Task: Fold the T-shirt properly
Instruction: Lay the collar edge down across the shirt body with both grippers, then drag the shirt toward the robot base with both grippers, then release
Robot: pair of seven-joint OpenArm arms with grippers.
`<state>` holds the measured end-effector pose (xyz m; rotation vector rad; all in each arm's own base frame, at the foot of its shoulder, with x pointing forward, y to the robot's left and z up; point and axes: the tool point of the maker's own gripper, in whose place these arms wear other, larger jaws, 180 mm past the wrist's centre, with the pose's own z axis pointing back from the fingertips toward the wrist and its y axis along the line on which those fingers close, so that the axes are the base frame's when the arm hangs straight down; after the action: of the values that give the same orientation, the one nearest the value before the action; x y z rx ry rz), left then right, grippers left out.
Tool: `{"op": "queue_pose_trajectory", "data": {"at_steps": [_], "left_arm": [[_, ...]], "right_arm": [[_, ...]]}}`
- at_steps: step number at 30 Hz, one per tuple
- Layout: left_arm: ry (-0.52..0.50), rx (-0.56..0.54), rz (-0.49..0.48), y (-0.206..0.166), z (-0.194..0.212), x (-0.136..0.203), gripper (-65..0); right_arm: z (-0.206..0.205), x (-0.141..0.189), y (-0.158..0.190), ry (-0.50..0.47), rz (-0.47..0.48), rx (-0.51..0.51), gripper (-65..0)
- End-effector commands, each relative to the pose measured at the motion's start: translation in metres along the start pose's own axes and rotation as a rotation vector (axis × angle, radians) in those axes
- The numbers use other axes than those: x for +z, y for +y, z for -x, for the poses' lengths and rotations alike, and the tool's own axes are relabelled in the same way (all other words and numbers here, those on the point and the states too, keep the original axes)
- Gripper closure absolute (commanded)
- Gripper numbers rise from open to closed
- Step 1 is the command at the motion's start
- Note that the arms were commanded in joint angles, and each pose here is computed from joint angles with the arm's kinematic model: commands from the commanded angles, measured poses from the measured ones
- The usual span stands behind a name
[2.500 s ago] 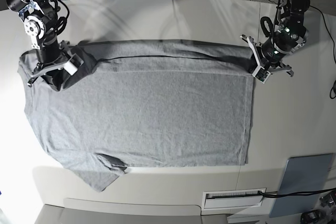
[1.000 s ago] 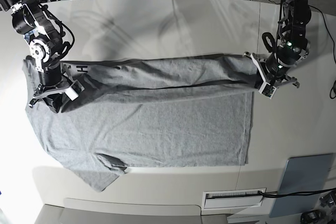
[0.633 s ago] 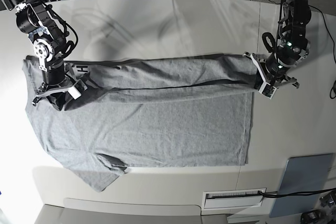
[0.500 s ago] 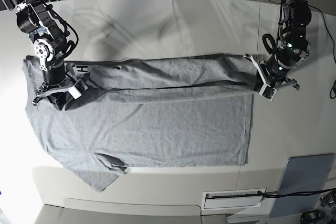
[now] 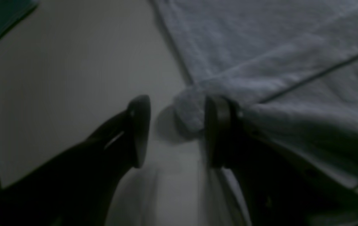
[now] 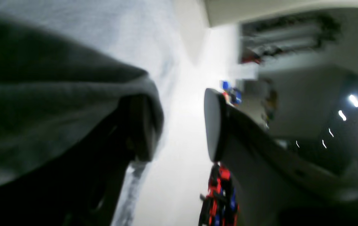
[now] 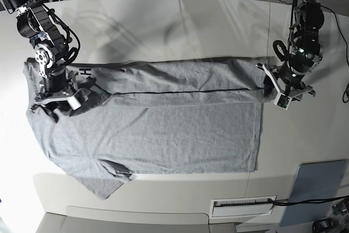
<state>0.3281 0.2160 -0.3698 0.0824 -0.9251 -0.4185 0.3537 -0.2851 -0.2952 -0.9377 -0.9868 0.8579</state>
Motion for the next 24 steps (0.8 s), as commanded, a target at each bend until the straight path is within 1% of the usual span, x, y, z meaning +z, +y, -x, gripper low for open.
{"op": "queue_pose_trajectory", "data": {"at_steps": [1, 4, 7, 12, 16, 17, 18, 19, 20, 21, 22, 24], "left_arm": [[-0.046, -0.01, -0.025, 0.011, -0.015, 0.002, -29.2], [-0.03, -0.01, -0.025, 0.011, -0.012, 0.002, -29.2], [-0.03, -0.01, -0.025, 0.011, -0.012, 0.002, -29.2], [-0.027, -0.01, -0.024, 0.011, -0.011, 0.002, -29.2], [-0.024, -0.006, -0.022, 0.01, -0.011, 0.002, -29.1], [-0.019, 0.006, -0.015, 0.009, -0.01, 0.002, -28.3], [-0.014, 0.02, -0.006, 0.007, -0.009, 0.002, -25.8], [-0.013, 0.033, 0.003, 0.005, -0.008, 0.002, -21.6], [-0.015, 0.045, 0.013, 0.003, -0.008, 0.003, -15.4], [-0.017, 0.055, 0.02, 0.002, -0.007, 0.003, -7.7], [-0.015, 0.066, 0.026, 0.0, -0.006, 0.003, 0.0], [-0.007, 0.085, 0.034, -0.003, -0.003, 0.004, 0.0]], "right_arm": [[-0.002, -0.004, -0.028, -0.013, 0.08, -0.003, -25.2], [0.008, -0.006, -0.038, 0.027, 0.102, -0.03, -25.2], [0.016, -0.009, -0.043, 0.06, 0.091, -0.09, -25.2], [0.019, -0.01, -0.03, 0.074, 0.016, -0.127, -25.2], [0.019, -0.01, -0.031, 0.075, 0.023, -0.139, -25.2], [0.02, -0.009, -0.034, 0.077, 0.045, -0.155, -25.2], [0.021, -0.007, -0.04, 0.081, 0.088, -0.185, -25.1], [0.023, -0.005, -0.046, 0.089, 0.143, -0.229, -25.1], [0.027, -0.001, -0.052, 0.103, 0.199, -0.274, -24.0], [0.03, 0.003, -0.054, 0.114, 0.24, -0.311, -20.3], [0.035, 0.006, -0.052, 0.132, 0.259, -0.336, -13.7], [0.043, 0.012, -0.036, 0.18, 0.239, -0.362, 0.0]]}}
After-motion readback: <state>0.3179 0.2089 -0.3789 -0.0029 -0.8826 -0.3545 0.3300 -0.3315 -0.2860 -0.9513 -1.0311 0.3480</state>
